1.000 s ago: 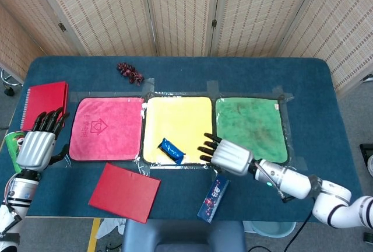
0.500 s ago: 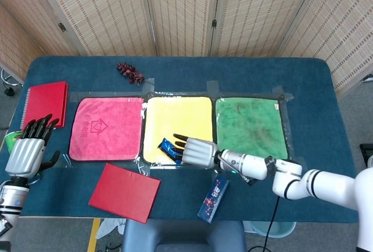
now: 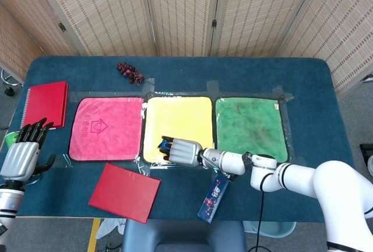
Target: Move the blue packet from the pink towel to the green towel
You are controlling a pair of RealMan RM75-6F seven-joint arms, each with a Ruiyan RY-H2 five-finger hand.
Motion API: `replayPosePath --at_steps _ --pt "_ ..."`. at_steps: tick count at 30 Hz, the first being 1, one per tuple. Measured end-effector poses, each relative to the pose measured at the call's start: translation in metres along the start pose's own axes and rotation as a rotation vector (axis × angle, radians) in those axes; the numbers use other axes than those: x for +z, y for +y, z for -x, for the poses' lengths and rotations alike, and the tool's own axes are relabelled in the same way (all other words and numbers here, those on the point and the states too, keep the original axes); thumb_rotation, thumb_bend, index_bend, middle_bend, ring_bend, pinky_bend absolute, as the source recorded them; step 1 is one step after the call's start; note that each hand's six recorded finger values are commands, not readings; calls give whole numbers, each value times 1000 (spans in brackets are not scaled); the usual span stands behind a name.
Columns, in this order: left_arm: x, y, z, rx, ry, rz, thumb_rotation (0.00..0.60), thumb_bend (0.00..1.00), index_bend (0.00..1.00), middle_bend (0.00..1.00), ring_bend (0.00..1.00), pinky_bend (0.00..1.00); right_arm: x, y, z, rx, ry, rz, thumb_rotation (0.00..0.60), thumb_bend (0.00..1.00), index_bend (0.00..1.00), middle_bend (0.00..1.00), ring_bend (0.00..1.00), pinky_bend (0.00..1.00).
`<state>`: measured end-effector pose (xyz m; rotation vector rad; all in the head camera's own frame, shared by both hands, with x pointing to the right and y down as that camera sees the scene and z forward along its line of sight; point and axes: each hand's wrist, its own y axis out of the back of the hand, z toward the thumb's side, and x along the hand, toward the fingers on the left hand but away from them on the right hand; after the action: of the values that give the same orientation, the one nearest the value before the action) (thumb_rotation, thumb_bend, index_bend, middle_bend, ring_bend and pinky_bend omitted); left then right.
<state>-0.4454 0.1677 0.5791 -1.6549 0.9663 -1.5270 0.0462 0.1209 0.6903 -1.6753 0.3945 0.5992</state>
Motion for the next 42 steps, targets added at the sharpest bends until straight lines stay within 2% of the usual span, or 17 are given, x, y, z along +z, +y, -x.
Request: replayPosePath --at_steps 8,13,23,30,42 --pt "-5 -4 2 -18 18 12 600 435 2 0 0 11 3 -5 23 5 16 -1 600 584 223 131 164 36" --pt "-3 -6 1 -23 17 18 600 435 0 0 0 11 7 -9 30 23 39 -51 600 584 223 138 163 36" --pt "-4 -7 3 -26 20 25 600 435 0 0 0 11 2 -19 29 62 30 -104 600 584 256 180 163 29" --pt "-3 -7 2 -25 16 34 600 435 0 0 0 11 -13 -30 9 96 -6 -131 600 584 280 206 163 28" --pt "1 -9 -1 -31 7 48 600 435 0 0 0 11 -44 -56 -58 183 -93 -162 600 585 295 230 166 28"
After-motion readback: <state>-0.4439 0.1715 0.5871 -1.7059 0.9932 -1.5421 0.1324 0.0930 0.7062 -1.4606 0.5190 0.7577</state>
